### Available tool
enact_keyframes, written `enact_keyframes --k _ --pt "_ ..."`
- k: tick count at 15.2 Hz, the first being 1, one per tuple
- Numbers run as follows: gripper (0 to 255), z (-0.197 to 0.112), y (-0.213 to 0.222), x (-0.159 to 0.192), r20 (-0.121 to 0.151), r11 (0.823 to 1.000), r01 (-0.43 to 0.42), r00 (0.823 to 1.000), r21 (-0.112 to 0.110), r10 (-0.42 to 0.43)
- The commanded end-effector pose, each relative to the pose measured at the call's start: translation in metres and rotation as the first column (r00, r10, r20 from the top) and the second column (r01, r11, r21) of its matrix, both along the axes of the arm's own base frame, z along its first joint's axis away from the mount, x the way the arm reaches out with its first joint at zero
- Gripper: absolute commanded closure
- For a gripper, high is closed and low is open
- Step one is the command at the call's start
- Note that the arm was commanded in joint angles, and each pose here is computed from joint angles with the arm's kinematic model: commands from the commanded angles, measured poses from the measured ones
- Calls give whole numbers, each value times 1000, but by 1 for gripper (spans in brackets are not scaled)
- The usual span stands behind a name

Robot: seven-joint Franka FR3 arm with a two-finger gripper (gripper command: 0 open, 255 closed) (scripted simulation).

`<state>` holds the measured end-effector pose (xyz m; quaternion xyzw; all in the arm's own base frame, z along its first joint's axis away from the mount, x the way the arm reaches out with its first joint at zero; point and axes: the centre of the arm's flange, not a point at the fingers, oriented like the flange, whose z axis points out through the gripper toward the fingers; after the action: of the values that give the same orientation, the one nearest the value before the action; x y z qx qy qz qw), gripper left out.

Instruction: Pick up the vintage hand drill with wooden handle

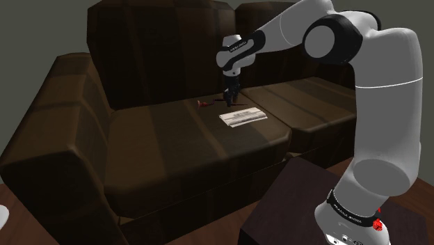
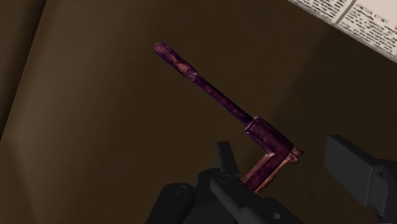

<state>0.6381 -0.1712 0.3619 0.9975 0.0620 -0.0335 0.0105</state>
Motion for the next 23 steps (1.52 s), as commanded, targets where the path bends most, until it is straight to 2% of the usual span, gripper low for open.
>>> enact_keyframes --k 1,9,23 --pt "255 -1 0 0 0 1000 0 1000 0 0" --pt "255 -1 0 0 0 1000 0 1000 0 0" --pt "255 73 0 0 0 1000 0 1000 0 0"
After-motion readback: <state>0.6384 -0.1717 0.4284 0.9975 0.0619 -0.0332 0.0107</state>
